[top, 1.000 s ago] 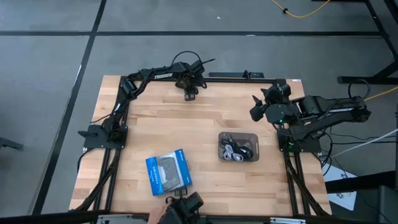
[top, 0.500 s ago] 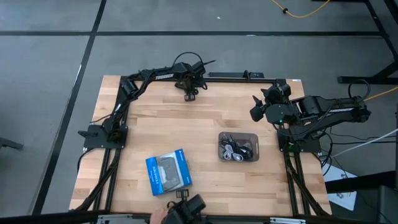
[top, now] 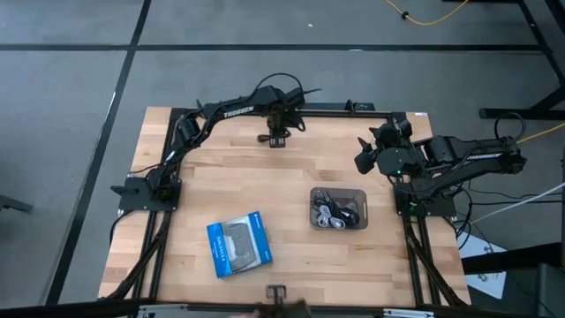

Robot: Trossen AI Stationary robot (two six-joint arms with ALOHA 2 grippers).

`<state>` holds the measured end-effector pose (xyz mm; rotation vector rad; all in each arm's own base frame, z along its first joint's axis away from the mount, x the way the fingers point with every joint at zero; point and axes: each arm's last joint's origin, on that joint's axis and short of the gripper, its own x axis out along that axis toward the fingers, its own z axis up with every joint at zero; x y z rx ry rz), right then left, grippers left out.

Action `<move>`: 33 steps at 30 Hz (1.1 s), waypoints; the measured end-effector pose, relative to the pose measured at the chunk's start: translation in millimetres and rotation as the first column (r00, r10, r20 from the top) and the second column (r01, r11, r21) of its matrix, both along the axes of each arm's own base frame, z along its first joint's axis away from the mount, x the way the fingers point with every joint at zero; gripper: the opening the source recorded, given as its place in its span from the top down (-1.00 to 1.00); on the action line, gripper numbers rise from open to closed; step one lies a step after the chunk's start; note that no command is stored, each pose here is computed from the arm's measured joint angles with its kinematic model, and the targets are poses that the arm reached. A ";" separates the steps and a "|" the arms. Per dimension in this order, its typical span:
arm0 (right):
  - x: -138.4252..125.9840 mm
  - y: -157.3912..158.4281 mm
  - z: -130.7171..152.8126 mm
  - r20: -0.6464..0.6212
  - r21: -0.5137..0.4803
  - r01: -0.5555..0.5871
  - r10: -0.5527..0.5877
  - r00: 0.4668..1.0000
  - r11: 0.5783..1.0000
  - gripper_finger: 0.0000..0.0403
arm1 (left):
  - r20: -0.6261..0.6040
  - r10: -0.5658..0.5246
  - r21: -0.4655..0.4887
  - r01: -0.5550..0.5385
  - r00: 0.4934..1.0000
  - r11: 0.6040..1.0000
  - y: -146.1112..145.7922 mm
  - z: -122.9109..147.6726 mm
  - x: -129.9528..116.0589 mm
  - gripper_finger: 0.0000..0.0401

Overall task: Pick and place USB-C Cables
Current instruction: Put the black charger cable into the black bin

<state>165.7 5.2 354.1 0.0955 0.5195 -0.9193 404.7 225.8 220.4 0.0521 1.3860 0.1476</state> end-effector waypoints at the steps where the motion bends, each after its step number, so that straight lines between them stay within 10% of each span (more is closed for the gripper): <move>1: 0.0 0.0 0.0 0.000 0.000 0.000 0.000 1.000 1.000 -0.09 | 0.015 -0.020 0.007 0.020 1.000 1.000 -8.1 4.6 5.6 1.00; 14: -2.1 -1.1 0.6 -0.005 -0.039 0.027 -0.027 1.000 0.999 -0.09 | 0.132 -0.346 0.143 0.327 0.929 0.934 -150.4 54.0 62.1 1.00; 25: -2.3 0.2 -1.4 -0.028 0.016 -0.017 0.018 0.999 1.000 -0.09 | -0.068 -0.231 0.381 0.239 0.971 0.893 -117.7 53.4 50.6 1.00; 33: -2.8 0.2 -1.8 -0.037 0.013 -0.018 0.019 0.999 1.000 -0.09 | -0.125 -0.252 0.218 0.274 0.960 0.937 -99.1 23.6 39.2 0.73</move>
